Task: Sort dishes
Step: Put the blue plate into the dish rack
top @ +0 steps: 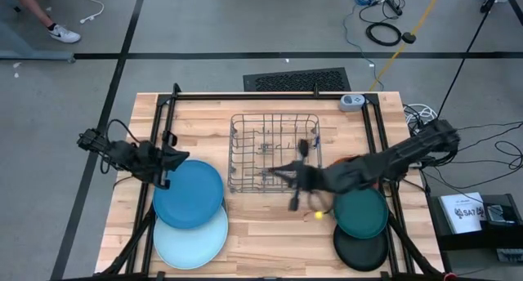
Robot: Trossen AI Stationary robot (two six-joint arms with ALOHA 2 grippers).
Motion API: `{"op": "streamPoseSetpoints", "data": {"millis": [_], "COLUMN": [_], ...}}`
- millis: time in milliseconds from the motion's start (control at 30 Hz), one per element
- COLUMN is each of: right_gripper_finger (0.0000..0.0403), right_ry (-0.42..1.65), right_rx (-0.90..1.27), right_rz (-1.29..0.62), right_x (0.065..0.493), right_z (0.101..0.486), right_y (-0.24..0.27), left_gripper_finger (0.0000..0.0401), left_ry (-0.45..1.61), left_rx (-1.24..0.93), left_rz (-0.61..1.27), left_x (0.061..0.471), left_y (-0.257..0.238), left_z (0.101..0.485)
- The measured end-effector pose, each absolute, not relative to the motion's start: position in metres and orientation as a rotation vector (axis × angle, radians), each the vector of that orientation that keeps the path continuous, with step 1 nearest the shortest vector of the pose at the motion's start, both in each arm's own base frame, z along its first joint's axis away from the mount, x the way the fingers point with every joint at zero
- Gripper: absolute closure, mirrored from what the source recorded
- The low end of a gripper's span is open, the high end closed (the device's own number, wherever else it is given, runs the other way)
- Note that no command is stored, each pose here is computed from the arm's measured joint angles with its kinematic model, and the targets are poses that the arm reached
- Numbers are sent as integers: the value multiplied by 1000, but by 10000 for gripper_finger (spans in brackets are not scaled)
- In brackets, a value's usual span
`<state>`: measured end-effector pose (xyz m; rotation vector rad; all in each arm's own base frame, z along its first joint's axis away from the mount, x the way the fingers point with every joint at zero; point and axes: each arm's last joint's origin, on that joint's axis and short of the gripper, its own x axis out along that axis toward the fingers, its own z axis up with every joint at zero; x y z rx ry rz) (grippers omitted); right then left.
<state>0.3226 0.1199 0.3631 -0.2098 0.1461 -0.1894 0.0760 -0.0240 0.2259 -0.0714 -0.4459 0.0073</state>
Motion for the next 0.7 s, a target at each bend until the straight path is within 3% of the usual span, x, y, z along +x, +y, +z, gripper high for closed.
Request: {"op": "streamPoseSetpoints", "data": {"millis": [200,467,700], "right_gripper_finger": [394,394,394], "right_ry": [242,242,195], "right_rx": [-342,-405,-444], "right_rz": [-145,-99,149], "right_x": [378,422,454], "right_z": [369,358,343], "right_y": [143,179,217], "left_gripper_finger": [396,342,304], "left_ry": [-458,-465,-478], "left_rx": [-58,-58,-60], "left_rz": [13,-2,-13], "left_x": [75,75,75], "left_y": [-24,-24,-24], "left_z": [227,228,229]}}
